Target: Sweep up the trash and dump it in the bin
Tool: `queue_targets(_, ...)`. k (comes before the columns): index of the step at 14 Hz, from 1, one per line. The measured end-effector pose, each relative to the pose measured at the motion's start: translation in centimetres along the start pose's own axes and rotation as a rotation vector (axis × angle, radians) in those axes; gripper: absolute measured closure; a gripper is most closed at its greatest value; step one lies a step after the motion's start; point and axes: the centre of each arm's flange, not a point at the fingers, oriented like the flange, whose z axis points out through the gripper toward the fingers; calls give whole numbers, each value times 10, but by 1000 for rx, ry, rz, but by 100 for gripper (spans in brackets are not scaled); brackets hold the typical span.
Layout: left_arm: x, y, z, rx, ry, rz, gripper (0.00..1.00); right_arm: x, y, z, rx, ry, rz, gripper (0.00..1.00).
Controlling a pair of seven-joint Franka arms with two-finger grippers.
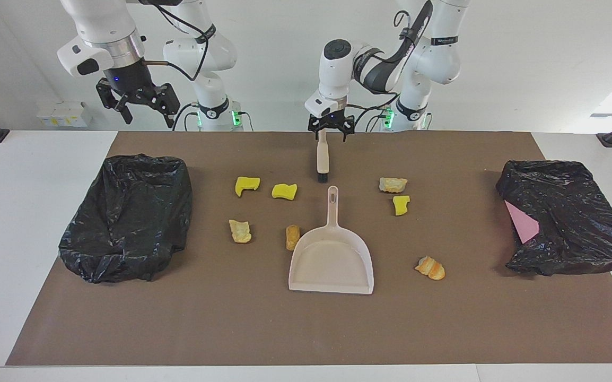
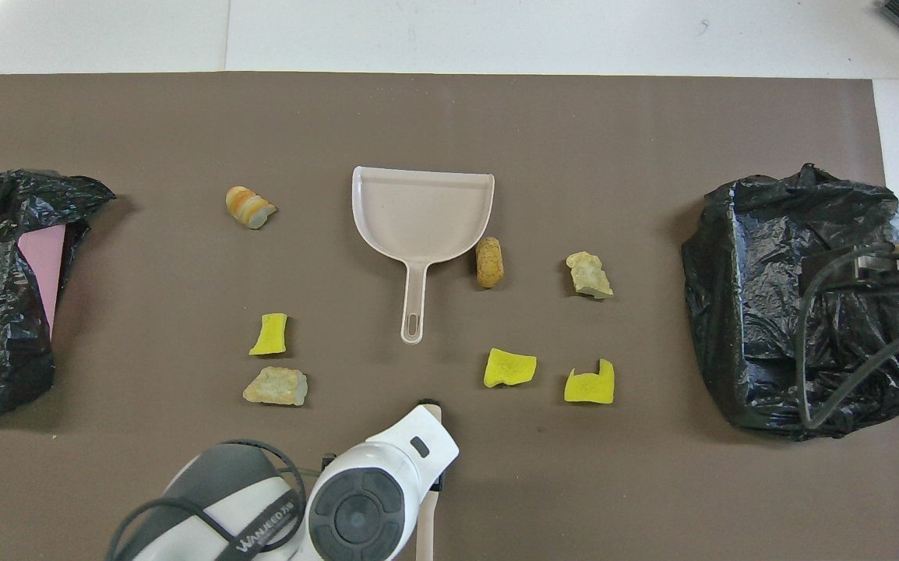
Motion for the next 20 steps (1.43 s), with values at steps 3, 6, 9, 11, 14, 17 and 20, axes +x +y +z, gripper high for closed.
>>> queue_targets(3, -28, 10, 19, 4, -1, 19, 0, 11, -9, 11, 6, 36, -15, 0)
queue_targets(6, -37, 11, 26, 13, -8, 39, 0, 28, -43, 40, 15, 50, -11, 0)
queue_targets(9, -45, 14, 30, 19, -12, 56, 17, 42, -117, 79, 29, 59, 3, 0)
queue_targets(11, -45, 12, 31, 23, -16, 54, 44, 42, -172, 112, 30, 38, 21, 0)
queue_targets(14, -38, 5, 30, 34, -29, 31, 74, 44, -256, 154, 41, 34, 40, 0)
queue_targets(17, -6, -22, 15, 49, -42, -54, 74, 39, -333, 188, 56, 37, 57, 0)
queue_targets(20, 24, -62, 2, 80, -62, -151, 74, 37, -391, 231, 52, 23, 56, 0)
